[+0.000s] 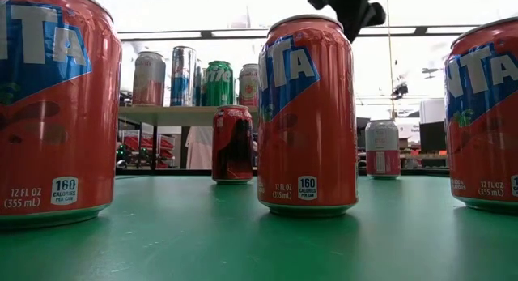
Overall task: Place canned beverage on shelf
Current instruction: Put the white and red can on the shelf
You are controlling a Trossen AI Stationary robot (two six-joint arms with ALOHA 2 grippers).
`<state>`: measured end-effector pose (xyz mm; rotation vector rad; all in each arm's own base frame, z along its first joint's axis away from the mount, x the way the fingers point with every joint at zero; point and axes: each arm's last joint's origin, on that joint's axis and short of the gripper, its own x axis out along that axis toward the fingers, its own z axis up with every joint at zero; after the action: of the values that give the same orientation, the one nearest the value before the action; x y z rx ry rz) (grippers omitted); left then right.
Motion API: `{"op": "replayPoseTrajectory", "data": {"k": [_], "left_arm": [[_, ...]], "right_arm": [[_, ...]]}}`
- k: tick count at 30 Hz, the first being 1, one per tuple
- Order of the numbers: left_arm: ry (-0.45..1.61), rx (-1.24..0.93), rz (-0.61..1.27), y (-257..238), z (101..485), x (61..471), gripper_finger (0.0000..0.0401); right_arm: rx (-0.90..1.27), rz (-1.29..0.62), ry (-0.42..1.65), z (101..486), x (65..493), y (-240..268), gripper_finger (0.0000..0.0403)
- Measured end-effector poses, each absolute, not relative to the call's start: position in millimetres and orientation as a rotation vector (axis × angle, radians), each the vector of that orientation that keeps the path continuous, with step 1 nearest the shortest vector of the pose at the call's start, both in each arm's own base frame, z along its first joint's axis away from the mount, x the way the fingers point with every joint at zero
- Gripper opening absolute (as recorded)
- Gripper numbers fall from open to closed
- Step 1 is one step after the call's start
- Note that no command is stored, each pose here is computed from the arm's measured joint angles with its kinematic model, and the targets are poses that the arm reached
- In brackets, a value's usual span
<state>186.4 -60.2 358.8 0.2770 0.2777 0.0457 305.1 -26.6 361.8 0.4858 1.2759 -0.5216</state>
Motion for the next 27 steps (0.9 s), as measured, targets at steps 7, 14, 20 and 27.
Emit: {"op": "replayPoseTrajectory", "data": {"k": [7, 14, 20, 27], "left_arm": [[0.328, 0.282, 0.149, -58, 353, 183, 0.0000], [0.331, 0.286, 0.177, -57, 354, 182, 0.0000], [0.329, 0.273, 0.180, -57, 354, 182, 0.0000], [0.306, 0.248, 0.219, -54, 359, 176, 0.0000]], "right_arm": [[0.507, -0.580, 1.286, 368, 292, -40, 0.0009], [0.524, -0.648, 1.271, 372, 280, -77, 0.0009], [0.544, -0.704, 1.275, 370, 267, -115, 0.0009], [0.602, -0.754, 1.333, 353, 247, -152, 0.0009]]}}
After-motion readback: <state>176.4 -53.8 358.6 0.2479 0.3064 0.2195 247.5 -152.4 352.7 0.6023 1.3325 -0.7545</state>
